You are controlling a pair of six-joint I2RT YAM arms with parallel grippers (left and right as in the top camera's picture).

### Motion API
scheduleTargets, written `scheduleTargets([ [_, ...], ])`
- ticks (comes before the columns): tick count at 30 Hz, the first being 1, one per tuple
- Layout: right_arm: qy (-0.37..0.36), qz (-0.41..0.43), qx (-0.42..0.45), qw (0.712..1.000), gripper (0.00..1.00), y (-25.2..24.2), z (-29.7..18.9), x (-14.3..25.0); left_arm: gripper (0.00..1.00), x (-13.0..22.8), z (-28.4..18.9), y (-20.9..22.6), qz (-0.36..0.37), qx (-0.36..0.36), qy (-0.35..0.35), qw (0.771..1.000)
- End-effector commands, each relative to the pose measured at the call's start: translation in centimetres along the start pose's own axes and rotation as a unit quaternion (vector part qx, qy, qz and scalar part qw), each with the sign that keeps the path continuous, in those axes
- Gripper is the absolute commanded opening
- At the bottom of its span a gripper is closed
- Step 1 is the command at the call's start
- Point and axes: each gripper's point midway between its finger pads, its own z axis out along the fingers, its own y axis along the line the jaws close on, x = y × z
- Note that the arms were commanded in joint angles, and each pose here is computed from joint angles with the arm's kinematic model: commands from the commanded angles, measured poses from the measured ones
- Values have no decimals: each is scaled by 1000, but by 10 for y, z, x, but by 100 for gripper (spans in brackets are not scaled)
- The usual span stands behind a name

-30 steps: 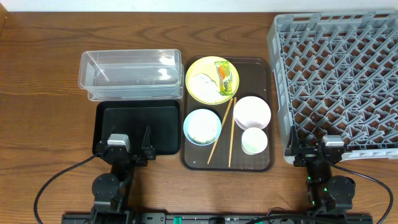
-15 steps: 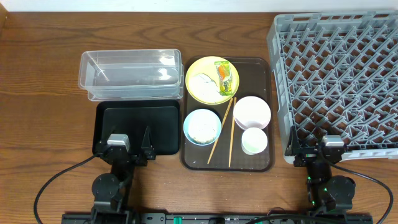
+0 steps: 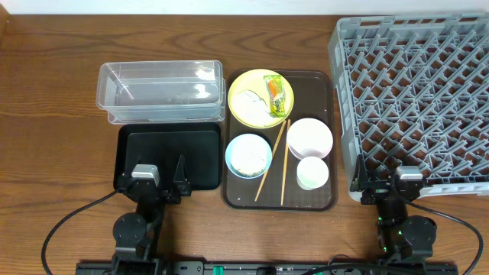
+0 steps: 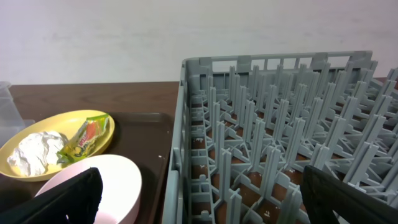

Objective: Sort waste into correct bins and load items into the dishwasher rack

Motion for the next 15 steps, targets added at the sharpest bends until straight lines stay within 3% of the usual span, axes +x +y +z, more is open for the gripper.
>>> scheduleTargets([
  [1, 2, -4, -6, 1000, 99, 3, 0, 1, 98, 14, 0, 3, 6, -4, 24, 1000],
  [10, -2, -5, 0, 1000, 99, 1, -1, -4, 98, 20, 1, 3, -13, -8, 46, 999],
  [15, 5, -4, 13, 1000, 99, -2, 0, -18, 98, 4, 3, 1, -20, -11, 74, 997],
])
